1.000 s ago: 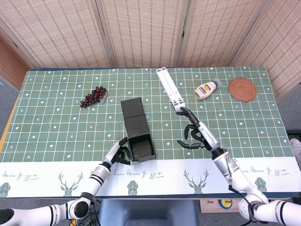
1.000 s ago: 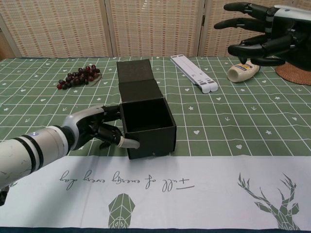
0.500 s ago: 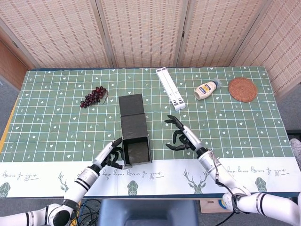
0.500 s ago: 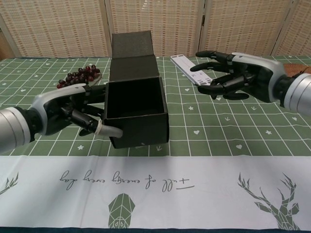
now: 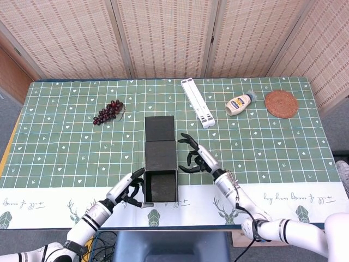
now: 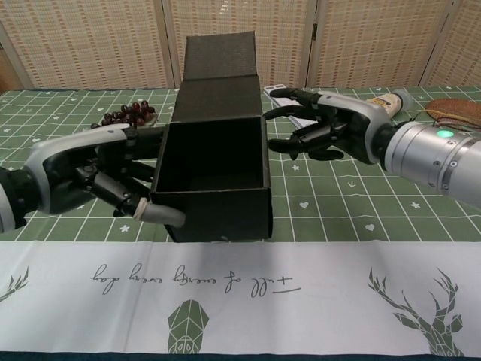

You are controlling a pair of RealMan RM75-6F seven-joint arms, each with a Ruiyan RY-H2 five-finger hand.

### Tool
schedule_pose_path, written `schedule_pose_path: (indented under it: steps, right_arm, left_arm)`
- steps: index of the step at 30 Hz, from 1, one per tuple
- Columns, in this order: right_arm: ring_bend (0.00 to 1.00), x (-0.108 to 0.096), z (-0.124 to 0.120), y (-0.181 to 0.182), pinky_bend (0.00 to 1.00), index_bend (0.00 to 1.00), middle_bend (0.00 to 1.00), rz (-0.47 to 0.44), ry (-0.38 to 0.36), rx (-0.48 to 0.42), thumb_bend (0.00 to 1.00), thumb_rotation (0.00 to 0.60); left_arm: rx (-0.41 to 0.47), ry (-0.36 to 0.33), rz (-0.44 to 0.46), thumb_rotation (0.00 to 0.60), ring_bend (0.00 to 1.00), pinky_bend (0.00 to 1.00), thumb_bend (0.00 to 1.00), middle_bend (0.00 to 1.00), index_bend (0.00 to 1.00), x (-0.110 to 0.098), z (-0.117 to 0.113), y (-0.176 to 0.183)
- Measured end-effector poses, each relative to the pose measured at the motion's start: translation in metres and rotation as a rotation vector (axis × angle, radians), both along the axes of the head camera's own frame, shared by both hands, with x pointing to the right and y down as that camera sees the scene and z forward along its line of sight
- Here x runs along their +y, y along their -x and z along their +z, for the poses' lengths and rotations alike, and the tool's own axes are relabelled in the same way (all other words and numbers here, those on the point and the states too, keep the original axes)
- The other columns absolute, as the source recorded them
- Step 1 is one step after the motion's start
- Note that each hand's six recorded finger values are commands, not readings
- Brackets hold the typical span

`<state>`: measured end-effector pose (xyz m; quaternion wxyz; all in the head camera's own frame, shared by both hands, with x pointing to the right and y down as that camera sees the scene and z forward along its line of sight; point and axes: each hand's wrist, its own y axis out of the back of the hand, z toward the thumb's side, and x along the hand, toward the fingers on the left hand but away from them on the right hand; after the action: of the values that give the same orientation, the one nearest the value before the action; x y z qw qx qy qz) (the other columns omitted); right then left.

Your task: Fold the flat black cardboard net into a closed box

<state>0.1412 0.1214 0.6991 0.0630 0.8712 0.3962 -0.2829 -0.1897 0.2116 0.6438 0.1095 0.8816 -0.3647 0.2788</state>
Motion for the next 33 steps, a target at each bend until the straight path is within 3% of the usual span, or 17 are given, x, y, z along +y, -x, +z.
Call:
schedule_pose_path:
  steps: [10,17,24,33]
  right_arm:
    - [0.63,-0.021,-0.011,0.037,1.0,0.0,0.17,0.066,0.016,-0.109,0.28,0.6]
    - [0.63,-0.021,-0.027,0.057,1.0,0.0,0.23,0.087,0.066,-0.206,0.11,0.6]
    - [0.63,-0.016,-0.038,0.071,1.0,0.0,0.31,0.021,0.118,-0.24,0.03,0.6]
    - [0.63,-0.01,-0.04,0.087,0.99,0.0,0.33,-0.145,0.12,-0.169,0.0,0.6]
  left_arm:
    - [-0.034,-0.026,0.108,0.6,0.56,0.82,0.05,0.32,0.23,0.01,0.005,-0.013]
    - [-0.099,-0.017,0.148,0.6,0.56,0.82,0.05,0.32,0.23,0.01,0.027,-0.019]
    - [-0.181,-0.008,0.11,0.6,0.56,0.81,0.05,0.32,0.23,-0.003,0.052,-0.017]
    - [-0.25,0.028,0.015,0.6,0.56,0.81,0.05,0.32,0.22,-0.013,0.071,-0.008]
